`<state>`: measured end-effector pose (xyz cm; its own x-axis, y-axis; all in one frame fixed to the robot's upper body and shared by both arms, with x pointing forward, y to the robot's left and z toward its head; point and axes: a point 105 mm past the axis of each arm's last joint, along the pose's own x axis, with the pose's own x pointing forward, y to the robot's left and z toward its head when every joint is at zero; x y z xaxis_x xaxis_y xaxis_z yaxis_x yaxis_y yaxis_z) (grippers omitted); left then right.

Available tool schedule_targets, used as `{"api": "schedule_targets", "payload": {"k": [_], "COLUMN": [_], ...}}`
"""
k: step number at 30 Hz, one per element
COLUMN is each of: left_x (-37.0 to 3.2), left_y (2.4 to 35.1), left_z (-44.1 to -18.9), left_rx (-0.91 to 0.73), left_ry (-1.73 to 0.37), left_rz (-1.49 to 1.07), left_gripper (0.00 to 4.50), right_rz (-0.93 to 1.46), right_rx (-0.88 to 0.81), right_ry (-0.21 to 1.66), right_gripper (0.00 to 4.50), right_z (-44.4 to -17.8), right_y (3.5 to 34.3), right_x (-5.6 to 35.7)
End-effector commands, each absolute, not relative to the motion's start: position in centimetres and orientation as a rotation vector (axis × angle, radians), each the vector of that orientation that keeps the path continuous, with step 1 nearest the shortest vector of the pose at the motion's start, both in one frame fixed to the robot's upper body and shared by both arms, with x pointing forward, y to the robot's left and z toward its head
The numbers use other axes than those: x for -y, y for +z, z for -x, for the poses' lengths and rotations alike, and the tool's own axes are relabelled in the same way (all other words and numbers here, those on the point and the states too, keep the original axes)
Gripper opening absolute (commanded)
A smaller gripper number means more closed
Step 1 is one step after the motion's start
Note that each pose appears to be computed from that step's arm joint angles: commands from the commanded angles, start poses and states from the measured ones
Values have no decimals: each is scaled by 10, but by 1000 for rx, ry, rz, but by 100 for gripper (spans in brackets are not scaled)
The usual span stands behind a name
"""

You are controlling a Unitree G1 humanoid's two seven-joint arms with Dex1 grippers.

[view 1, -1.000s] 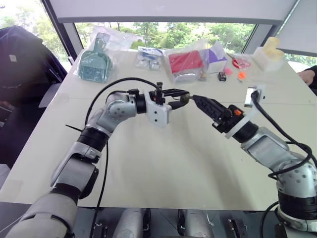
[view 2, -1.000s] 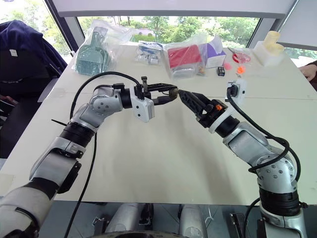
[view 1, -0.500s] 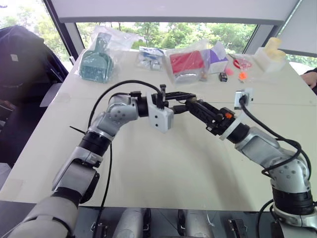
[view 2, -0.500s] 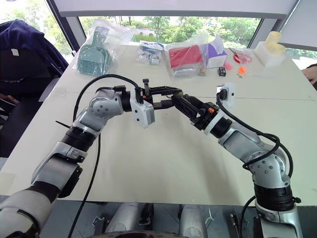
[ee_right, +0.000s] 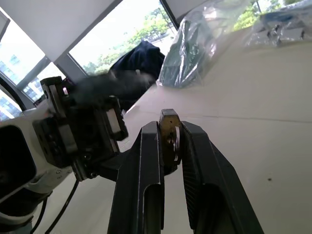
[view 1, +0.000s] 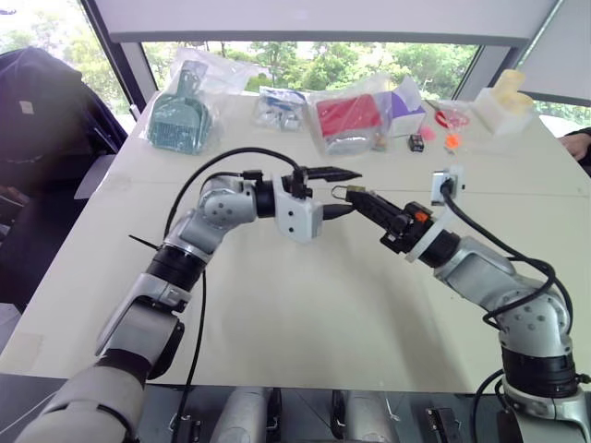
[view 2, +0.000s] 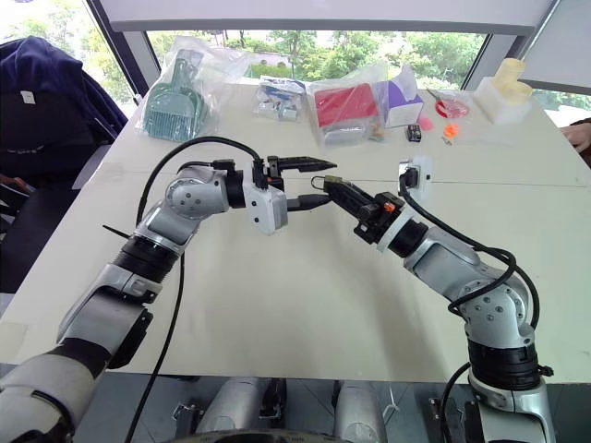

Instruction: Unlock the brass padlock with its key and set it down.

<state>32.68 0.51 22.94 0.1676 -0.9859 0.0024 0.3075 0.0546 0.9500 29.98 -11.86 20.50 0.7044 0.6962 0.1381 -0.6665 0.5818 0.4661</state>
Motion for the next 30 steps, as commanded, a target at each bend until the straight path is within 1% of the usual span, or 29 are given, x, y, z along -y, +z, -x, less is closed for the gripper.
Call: {"api": "schedule_targets", "payload": {"k": [1, 4, 5, 7, 11, 16, 24, 30], "left_x": [-15, -29, -32, -35, -31, -24, -18, -11], "left_y": [241, 248, 251, 254, 248, 237, 236, 238], "left_z": [-333, -348, -351, -355, -360, -359, -365, -366], "left_rx": [784, 574, 529, 487, 458, 443, 455, 475], "left_ry": [-1200, -1217, -1213, -1209, -1209, -1255, -1261, -1272], "left_rz": [-900, -636, -569, -514, -504, -506, -521, -537], "left_gripper": [448, 448, 448, 448, 448, 448, 448, 448], "right_rz": [-506, -492, -490, -491, -501, -503, -523, -541], "right_rx": [-28, -34, -33, -30, -11, 0, 3, -19], "right_ry": [773, 749, 745, 744, 760, 776, 807, 836], "right_gripper": [3, 3, 3, 3, 3, 3, 3, 3], "right_z": [-300, -301, -301, -300, -298, -296, -289, -283], "right_y": [211, 208, 208, 209, 217, 223, 227, 223], "right_x": [126, 132, 134, 135, 133, 128, 118, 108]}}
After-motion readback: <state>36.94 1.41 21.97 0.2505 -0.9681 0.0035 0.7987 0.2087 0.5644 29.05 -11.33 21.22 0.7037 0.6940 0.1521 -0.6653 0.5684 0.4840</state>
